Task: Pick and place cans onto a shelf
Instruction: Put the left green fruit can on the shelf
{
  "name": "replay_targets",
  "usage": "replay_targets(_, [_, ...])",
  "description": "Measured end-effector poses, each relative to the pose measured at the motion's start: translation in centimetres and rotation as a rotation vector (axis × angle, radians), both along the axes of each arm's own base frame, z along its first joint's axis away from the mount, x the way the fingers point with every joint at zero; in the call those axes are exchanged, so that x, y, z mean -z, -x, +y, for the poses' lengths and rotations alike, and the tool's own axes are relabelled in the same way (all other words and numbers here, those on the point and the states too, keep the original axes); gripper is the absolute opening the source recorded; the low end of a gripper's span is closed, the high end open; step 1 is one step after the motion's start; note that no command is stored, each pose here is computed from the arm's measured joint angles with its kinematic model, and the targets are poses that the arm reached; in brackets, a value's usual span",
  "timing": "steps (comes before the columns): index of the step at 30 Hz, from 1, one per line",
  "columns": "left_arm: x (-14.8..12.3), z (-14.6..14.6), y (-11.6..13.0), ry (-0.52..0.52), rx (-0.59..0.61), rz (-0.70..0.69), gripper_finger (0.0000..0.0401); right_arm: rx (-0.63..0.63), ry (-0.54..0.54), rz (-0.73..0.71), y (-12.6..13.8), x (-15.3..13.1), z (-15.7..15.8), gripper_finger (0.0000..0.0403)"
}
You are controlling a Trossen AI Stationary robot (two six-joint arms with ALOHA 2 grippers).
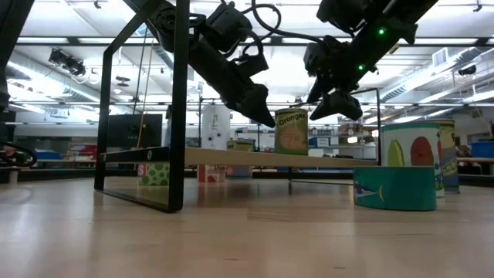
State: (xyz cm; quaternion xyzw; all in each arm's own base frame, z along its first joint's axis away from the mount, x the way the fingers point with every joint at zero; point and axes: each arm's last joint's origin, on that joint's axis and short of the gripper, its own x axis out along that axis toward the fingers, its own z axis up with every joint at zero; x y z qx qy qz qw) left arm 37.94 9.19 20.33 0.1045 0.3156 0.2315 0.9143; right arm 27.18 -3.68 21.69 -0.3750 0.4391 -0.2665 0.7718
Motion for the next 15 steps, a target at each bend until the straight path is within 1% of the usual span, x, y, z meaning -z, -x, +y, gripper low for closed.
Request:
replay_targets(4, [0.2,0.1,0.2,-0.015,-0.031,0.027,0.0352,0.000,0.001,0.018,0.1,0.1,0.2,0.0261])
replay_targets(8, [0.2,0.2,0.3,-0.040,-0.071,0.047,0.0352,-0.029,-0.005,0.009,0.0,0.1,1.2,0.0261])
replay_targets(12, [0.1,0.3,0.3,-0.041,-0.073,0.032,0.0352,-0.068,-0.013,0.006,-0.1,0.1,1.9,0.0261])
replay_targets(15, [0.1,0.2,0.2,-0.026,-0.049,0.020,0.0352,-0.065,-0.022,0.013,-0.1,0.2,1.3,0.0261])
